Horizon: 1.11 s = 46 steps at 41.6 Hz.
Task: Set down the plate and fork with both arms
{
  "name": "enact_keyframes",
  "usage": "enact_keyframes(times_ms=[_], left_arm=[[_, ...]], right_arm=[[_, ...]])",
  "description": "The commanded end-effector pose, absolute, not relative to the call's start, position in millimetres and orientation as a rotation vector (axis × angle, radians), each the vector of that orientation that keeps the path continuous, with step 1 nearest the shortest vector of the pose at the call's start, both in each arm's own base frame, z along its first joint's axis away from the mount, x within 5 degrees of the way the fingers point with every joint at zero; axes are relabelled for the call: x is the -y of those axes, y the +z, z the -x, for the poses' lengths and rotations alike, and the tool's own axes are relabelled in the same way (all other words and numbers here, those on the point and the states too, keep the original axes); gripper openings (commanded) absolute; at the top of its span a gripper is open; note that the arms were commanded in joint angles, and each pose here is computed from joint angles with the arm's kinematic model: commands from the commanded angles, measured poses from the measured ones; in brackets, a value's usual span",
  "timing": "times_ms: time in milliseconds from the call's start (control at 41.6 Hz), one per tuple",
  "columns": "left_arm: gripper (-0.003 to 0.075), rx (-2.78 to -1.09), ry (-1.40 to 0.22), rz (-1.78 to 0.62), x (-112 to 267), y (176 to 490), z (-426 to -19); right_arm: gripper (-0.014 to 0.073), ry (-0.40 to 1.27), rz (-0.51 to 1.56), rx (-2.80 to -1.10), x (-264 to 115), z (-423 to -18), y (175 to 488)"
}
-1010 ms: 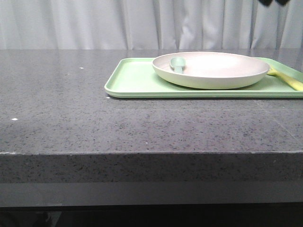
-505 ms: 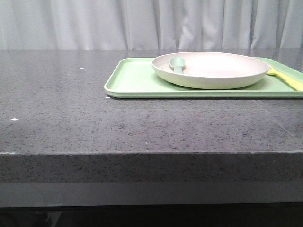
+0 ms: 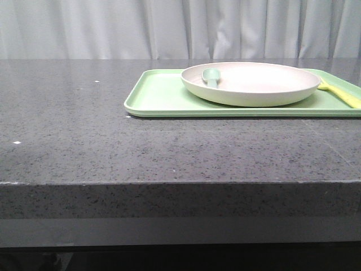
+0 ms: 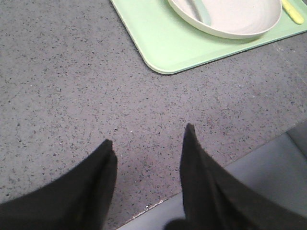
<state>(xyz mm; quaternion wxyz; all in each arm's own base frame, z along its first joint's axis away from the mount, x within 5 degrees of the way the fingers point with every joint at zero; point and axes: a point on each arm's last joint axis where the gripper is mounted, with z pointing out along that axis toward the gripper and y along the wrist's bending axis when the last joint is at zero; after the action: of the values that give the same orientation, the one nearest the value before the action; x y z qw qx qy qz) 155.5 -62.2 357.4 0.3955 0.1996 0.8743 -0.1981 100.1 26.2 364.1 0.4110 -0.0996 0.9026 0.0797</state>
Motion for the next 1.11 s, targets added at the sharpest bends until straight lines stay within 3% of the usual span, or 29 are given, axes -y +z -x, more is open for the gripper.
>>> enact_keyframes(times_ms=[0, 192, 361, 481, 553, 625, 818, 1082], left_arm=[[0.0316, -2.136, -0.515, -0.467, 62, 371, -156], [0.0316, -2.136, -0.515, -0.467, 62, 371, -156], [0.0303, -2.136, -0.515, -0.467, 62, 371, -156], [0.0188, -2.135, -0.513, -0.466, 62, 371, -156], [0.0073, -2.128, -0.495, -0.465, 61, 371, -157], [-0.0017, -2.122, -0.458, -0.464, 59, 371, -158], [-0.0018, -2.116, -0.368, -0.256, 47, 374, -166], [-0.0018, -2.120, -0.322, -0.268, 45, 373, -167]], right_arm=[[0.0310, 0.188, 0.241, -2.132, -24, -96, 377], [0.0295, 0.189, 0.238, -2.101, -24, -92, 379], [0.0115, 0.189, 0.238, -2.101, -24, -92, 379], [-0.0052, 0.189, 0.238, -2.102, -24, -92, 379], [-0.0127, 0.189, 0.238, -2.102, -24, -92, 379], [-0.0118, 0.189, 0.238, -2.101, -24, -92, 379], [-0.0120, 0.190, 0.236, -2.093, -24, -92, 380], [-0.0120, 0.189, 0.237, -2.094, -24, -92, 380]])
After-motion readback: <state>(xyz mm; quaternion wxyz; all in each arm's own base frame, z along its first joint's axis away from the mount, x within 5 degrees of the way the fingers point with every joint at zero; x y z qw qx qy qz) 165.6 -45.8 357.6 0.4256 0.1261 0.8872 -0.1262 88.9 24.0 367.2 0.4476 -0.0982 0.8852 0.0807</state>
